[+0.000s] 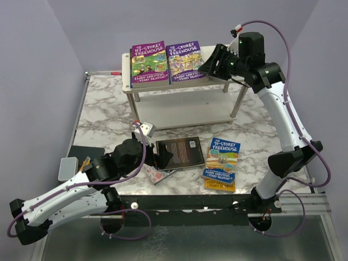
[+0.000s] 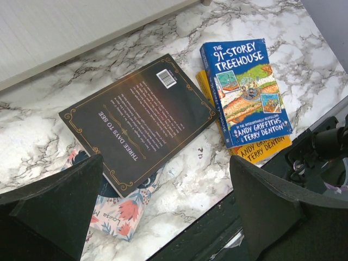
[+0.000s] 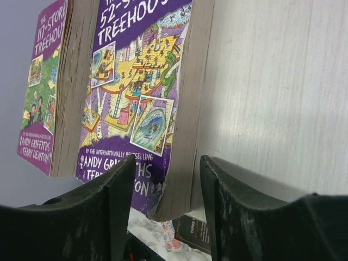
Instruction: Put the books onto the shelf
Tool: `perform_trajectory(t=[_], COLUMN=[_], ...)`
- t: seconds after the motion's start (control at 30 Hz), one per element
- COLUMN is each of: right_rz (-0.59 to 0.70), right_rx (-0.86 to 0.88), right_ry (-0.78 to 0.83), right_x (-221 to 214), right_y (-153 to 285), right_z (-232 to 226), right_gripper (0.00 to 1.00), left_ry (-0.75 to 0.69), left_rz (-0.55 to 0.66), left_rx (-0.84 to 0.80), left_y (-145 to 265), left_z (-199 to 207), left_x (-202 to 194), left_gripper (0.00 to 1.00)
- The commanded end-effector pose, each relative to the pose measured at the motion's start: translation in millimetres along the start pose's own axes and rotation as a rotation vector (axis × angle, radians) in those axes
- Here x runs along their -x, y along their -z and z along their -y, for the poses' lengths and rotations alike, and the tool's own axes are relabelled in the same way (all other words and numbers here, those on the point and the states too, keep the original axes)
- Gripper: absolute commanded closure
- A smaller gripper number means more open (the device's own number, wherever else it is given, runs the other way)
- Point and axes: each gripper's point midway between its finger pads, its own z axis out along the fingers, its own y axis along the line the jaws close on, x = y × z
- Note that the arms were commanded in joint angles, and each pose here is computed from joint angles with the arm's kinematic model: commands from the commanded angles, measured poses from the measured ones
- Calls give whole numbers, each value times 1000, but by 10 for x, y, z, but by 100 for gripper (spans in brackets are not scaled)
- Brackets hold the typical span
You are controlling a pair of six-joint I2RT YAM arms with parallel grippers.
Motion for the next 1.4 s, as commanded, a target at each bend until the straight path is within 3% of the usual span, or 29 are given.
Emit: perform_trajectory(t=[0.0,0.57,1.03,1.37], right_rz=[-10,-44,138,240], right_rx=[57,100,-20,-67], right_ry=[14,31,64,66], right_x=[-40,-249,105,-255], right_y=[38,116,562,1255], right_z=[-77,-140,-100,130], right_gripper=[47,60,38,33], left_ry=[-13,-20,-21,-10], left_rz=[-13,-26,-54,-86], left_rx=[3,16,22,-5], left_y=[-1,-35,-88,-139], left_z=[-20,-37,-35,59], left_x=[-36,-62,-124,-138], left_gripper=[1,1,1,1])
